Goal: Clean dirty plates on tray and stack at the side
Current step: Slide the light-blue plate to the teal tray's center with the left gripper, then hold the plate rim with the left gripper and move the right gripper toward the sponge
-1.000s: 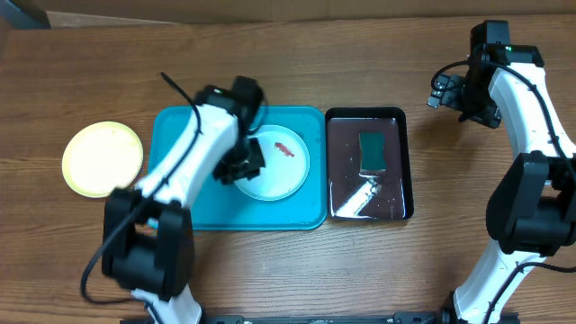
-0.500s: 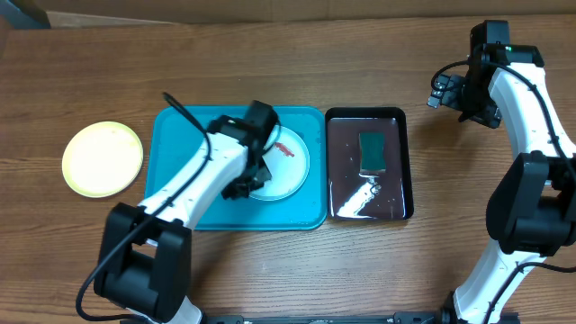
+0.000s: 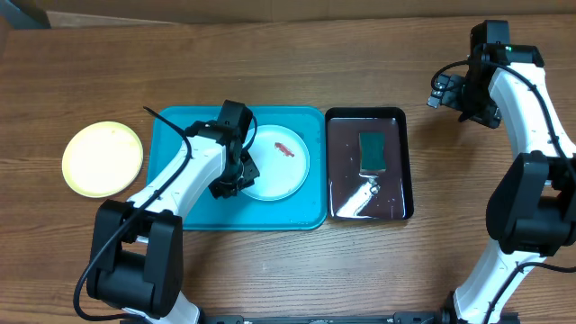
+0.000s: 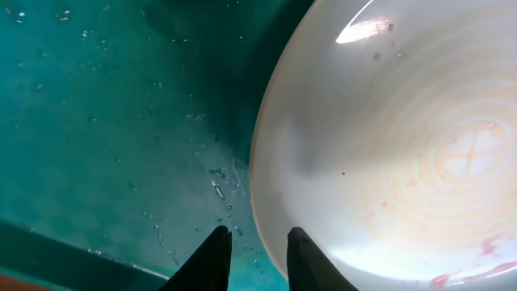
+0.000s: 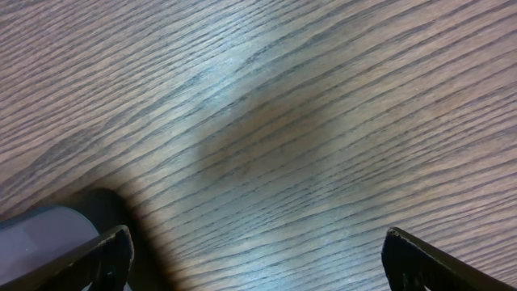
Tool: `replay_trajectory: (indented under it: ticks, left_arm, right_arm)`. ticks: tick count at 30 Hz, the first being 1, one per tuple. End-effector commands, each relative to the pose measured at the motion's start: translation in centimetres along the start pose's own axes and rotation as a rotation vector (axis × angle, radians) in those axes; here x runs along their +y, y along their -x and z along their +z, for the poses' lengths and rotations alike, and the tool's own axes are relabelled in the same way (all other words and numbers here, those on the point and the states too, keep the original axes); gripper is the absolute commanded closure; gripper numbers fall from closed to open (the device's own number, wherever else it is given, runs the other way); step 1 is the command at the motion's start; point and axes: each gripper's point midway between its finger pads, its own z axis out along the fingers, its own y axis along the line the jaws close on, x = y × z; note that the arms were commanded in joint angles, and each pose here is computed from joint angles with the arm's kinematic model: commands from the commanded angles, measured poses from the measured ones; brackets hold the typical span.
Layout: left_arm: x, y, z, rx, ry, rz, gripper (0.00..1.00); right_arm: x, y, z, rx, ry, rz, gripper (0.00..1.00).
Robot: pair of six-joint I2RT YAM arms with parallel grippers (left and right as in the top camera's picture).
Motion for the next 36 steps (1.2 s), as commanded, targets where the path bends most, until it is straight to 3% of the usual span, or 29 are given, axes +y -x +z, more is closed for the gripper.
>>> replay_trajectory:
  ticks: [1, 16, 36]
  left_arm:
    - [0.2, -0.7, 0.6, 0.012, -0.003, 0.022, 0.76]
    - [2.2, 1.8, 1.5, -0.044, -0.003, 0.013, 0.95]
    - [3.7, 3.2, 1.6, -0.052, -0.002, 0.010, 0.96]
  right_arm:
    - [0.3, 0.6, -0.6, -0.024, 0.005, 0.002, 0.00]
    - [0.3, 0.6, -0.6, -0.024, 0.006, 0.002, 0.00]
    - [0.2, 0.6, -0.6, -0.024, 0.005, 0.002, 0.00]
